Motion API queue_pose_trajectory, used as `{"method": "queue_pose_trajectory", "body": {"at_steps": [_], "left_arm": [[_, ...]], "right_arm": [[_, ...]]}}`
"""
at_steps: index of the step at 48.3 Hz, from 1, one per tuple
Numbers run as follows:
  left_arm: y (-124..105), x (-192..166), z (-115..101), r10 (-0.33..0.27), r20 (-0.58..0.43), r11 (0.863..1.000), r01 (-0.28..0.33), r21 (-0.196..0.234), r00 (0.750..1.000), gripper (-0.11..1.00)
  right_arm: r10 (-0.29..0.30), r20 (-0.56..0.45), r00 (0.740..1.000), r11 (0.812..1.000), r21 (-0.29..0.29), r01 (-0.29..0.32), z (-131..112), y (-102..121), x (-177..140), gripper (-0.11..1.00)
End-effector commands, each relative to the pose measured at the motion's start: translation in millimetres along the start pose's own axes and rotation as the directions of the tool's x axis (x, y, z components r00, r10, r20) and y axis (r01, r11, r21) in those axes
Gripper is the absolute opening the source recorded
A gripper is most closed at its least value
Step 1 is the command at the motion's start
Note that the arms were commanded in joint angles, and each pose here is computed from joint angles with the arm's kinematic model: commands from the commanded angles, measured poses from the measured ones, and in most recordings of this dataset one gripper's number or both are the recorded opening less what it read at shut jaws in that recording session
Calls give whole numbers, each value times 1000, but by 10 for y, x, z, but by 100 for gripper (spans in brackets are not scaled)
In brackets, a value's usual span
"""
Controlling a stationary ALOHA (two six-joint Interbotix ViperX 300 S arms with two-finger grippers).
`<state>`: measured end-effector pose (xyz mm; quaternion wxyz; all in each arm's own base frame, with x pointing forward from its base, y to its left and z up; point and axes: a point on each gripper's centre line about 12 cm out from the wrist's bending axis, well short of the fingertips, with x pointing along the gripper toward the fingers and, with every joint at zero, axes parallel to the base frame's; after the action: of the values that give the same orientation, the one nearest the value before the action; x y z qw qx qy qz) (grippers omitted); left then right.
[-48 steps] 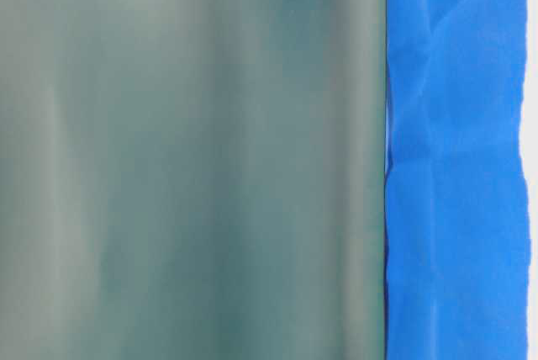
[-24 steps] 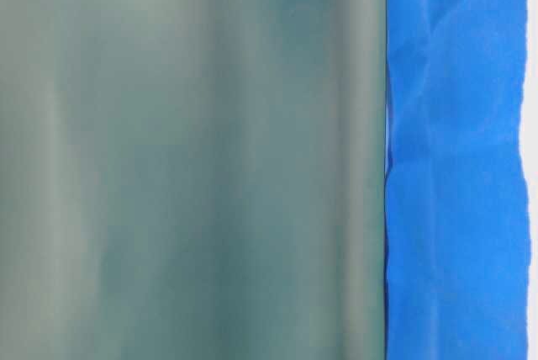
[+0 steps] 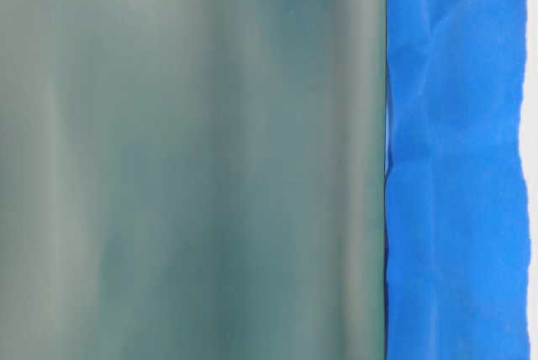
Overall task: Fold the yellow towel.
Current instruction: 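Grasp both short ends of the folded towel strip, then lift the strip and swing the left end toward the near side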
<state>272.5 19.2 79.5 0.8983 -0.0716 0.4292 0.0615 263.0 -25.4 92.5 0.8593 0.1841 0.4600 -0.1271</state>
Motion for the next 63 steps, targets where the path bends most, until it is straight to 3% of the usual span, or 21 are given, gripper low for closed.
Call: {"method": "queue_pose_trajectory", "body": {"at_steps": [1,6,10,17,20,33,47,56,63], "left_arm": [[34,27,-10,10,-28,1000,-10,-16,1000,76],[37,31,-9,12,-42,1000,-13,-18,999,67],[37,35,-9,12,-45,1000,-12,-11,999,49],[36,29,-5,12,-43,1000,-12,-9,999,12],[35,23,-2,12,-43,1000,-12,-9,999,3],[13,-113,173,6,-30,1000,-6,-14,1000,3],[-45,-564,568,-13,57,1000,13,-9,998,3],[-56,-785,640,-22,123,1000,23,-9,992,3],[-43,-820,603,-20,129,1000,23,-18,991,3]], "right_arm": [[4,20,1000,1000,4,-4,72,14,3,76],[4,20,1000,1000,4,-4,76,15,2,74],[2,11,1000,1000,-7,-2,65,16,2,66],[1,4,1000,1000,-29,-1,60,22,-1,25],[4,12,1000,1000,-31,-3,76,28,-14,9],[27,68,997,999,-26,-26,226,89,-218,5],[57,134,989,998,-44,-52,462,188,-735,5],[78,203,976,996,-67,-66,560,221,-1058,5],[79,222,972,995,-78,-63,560,210,-1121,5]]}}
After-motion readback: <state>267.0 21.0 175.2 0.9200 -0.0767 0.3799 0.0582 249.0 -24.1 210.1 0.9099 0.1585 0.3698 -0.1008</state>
